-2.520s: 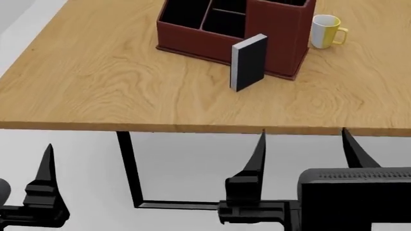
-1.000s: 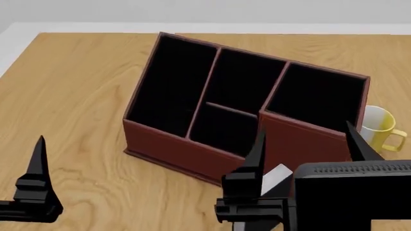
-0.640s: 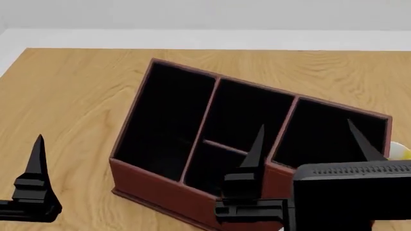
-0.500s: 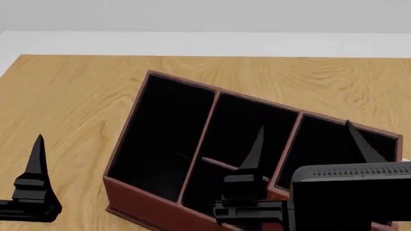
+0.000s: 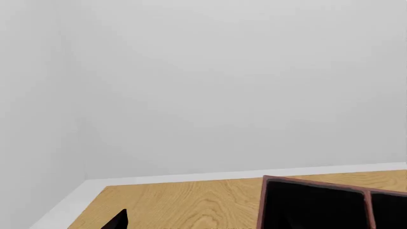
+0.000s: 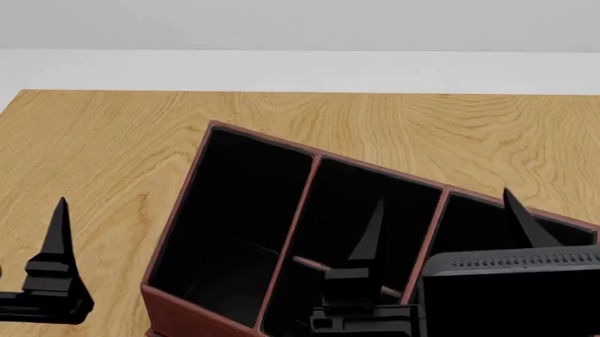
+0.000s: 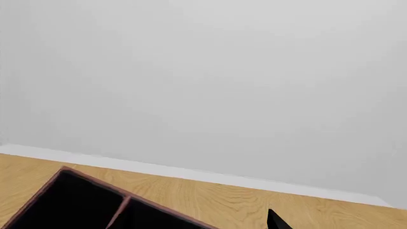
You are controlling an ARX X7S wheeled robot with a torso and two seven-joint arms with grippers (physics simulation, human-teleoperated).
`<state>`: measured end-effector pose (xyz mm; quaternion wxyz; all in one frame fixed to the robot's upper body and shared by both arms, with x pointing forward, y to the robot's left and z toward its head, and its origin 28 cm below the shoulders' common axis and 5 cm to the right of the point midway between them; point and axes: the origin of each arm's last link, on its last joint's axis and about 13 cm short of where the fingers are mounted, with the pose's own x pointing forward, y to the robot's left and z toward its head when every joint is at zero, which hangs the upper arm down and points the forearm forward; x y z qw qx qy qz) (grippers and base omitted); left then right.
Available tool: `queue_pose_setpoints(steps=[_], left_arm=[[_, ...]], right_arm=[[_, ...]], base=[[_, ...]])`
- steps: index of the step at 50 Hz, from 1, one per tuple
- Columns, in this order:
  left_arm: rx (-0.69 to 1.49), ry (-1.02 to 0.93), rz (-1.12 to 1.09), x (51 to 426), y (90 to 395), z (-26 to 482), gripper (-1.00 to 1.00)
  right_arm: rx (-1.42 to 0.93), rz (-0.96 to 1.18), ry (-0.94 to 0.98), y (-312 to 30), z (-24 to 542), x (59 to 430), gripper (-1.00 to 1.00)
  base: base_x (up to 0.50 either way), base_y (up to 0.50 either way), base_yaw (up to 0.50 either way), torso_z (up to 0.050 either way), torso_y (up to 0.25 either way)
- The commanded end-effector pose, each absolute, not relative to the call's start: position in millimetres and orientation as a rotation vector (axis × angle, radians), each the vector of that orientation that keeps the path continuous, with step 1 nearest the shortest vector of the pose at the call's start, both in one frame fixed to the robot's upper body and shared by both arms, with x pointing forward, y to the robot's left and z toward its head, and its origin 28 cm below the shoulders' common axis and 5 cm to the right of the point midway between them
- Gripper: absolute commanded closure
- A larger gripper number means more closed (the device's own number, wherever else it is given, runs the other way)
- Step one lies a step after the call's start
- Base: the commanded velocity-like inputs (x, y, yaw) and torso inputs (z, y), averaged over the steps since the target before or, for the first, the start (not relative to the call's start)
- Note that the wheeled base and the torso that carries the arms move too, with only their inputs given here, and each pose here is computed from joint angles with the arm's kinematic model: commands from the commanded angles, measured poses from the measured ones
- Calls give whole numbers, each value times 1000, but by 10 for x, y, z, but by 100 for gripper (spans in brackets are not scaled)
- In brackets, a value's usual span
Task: Pick up the book and place it in the front compartment of the caddy.
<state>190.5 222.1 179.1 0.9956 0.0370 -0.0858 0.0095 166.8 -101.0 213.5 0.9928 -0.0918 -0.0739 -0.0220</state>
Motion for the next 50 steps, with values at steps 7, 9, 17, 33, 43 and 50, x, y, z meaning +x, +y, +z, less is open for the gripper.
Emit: queue_pose_setpoints(steps=[7,9,17,33,43,50], left_arm=[[78,-173,10,1953,2204,1779,-100],[78,-175,9,1955,2199,1783,-100],[76,-174,4,1962,2195,1775,-100],[71,-167,5,1981,2208,1738,-100],[64,-165,1,1979,2206,1710,-100],[65,-164,2,1984,2216,1707,-100]], right_arm=[[-255,5,-65,-1079,2385,1465,-100],[-243,25,-53,-1081,2426,1440,-100],[-284,83,28,-1066,2453,1321,-100],[-242,130,193,-1082,2465,1090,-100],[-172,133,261,-1134,2377,1021,-100],[-149,145,314,-1165,2257,955,-100]], base=[[0,0,0,0,0],[0,0,0,0,0],[0,0,0,0,0],[0,0,0,0,0],[0,0,0,0,0],[0,0,0,0,0]])
